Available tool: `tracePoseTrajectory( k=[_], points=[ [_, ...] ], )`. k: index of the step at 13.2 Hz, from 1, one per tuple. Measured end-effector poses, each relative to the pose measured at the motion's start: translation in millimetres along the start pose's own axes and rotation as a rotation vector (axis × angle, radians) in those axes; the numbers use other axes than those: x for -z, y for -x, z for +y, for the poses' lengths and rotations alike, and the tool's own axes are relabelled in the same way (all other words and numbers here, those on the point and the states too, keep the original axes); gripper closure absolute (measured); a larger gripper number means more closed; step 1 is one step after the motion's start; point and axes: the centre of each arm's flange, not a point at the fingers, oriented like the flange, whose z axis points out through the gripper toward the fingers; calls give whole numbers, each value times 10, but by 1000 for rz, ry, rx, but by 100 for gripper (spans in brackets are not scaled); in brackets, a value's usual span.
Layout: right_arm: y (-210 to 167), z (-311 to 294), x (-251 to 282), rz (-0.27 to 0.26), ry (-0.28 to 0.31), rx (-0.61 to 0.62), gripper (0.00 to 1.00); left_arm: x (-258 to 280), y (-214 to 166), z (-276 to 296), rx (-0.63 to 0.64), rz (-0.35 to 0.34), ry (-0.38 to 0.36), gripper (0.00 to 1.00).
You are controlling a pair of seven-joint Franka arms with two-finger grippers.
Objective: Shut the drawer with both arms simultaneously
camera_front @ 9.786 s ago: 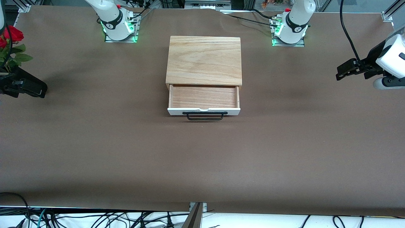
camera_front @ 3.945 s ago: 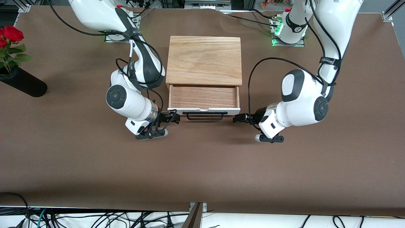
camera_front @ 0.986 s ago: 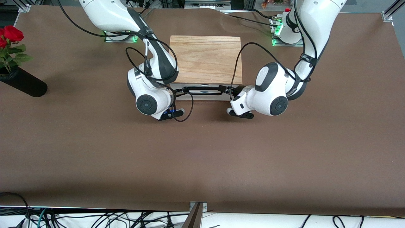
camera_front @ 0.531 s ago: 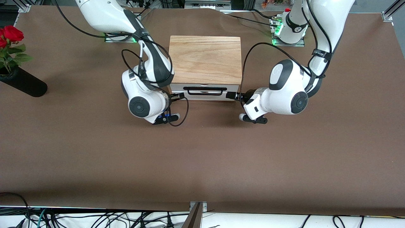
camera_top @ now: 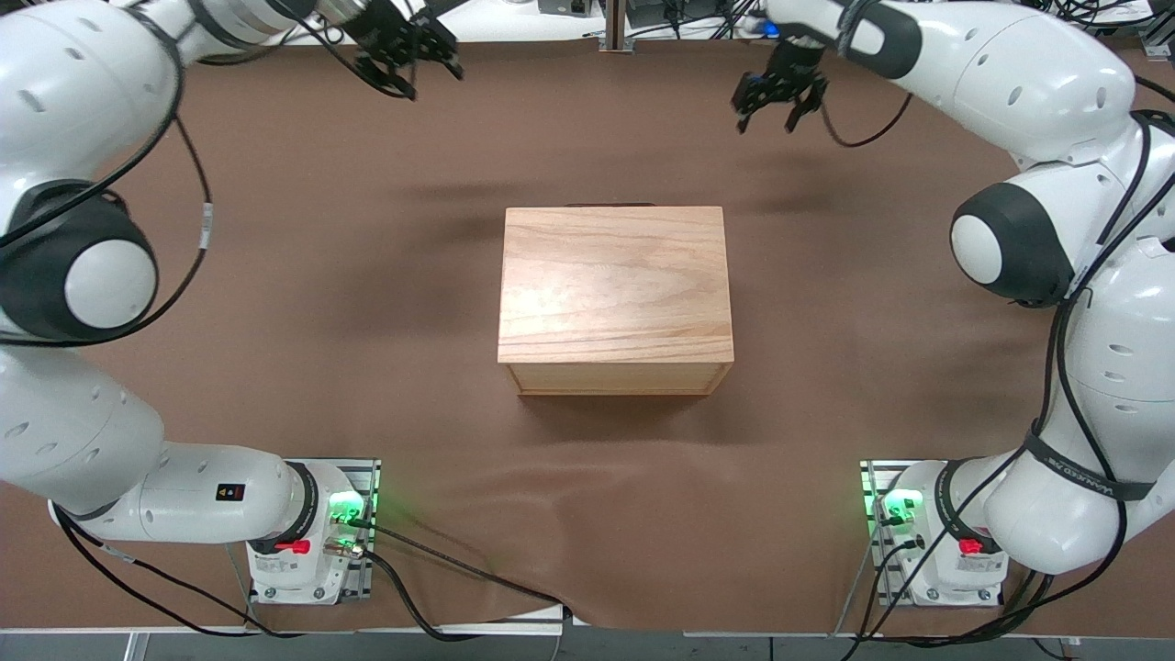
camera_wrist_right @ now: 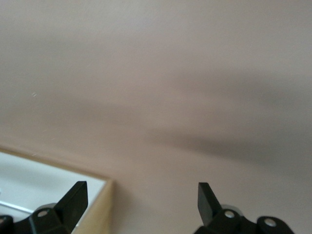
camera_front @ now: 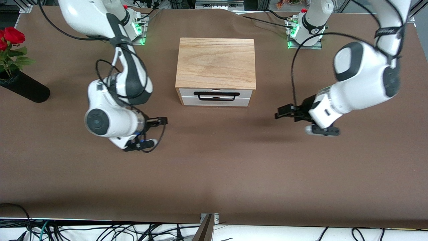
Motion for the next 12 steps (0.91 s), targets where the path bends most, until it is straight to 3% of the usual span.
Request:
tracePoseTrajectory(
  k=[7, 10, 12],
  points=[
    [8, 971, 917, 141, 83, -103, 0, 1209, 406, -550, 10, -15, -279, 0],
    [238, 1543, 1501, 219, 98, -181, 0, 1461, 483, -588, 0, -34, -363, 0],
    [485, 1861, 1913, 253, 162, -189, 0, 1550, 499, -587, -3, -34, -400, 0]
  ],
)
